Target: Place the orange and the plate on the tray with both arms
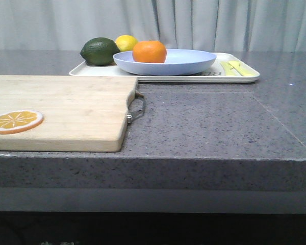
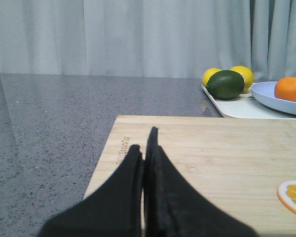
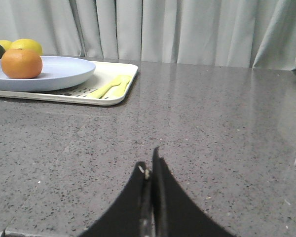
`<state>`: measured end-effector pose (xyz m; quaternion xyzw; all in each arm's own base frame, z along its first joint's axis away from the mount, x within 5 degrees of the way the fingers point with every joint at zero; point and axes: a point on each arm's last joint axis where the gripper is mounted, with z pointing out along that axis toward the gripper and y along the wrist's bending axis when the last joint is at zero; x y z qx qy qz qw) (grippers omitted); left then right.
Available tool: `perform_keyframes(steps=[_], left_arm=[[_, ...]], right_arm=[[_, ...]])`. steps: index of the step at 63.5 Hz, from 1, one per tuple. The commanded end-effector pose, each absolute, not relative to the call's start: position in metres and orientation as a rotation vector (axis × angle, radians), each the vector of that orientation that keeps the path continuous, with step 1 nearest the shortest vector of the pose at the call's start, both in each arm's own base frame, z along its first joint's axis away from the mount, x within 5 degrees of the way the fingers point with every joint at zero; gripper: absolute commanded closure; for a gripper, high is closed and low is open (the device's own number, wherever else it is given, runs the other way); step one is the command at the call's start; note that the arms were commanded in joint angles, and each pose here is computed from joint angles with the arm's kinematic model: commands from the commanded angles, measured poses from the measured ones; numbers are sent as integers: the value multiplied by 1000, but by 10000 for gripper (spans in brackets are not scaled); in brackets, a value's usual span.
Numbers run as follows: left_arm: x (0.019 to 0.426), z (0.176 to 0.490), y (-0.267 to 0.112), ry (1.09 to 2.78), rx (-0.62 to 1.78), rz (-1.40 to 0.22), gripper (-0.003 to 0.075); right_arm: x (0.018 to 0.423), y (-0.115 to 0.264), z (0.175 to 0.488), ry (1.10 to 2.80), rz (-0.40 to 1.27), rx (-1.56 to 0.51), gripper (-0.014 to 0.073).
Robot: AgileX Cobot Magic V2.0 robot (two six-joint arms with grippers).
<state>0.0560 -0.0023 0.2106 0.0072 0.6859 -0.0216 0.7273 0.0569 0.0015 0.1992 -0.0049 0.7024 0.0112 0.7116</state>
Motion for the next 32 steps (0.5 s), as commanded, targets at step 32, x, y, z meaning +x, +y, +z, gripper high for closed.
perform_keyframes(steps=[32], left_arm=[[54,217,-2,1412,3,-54,738]], right_arm=[[54,-2,210,1440,-42,25,662]])
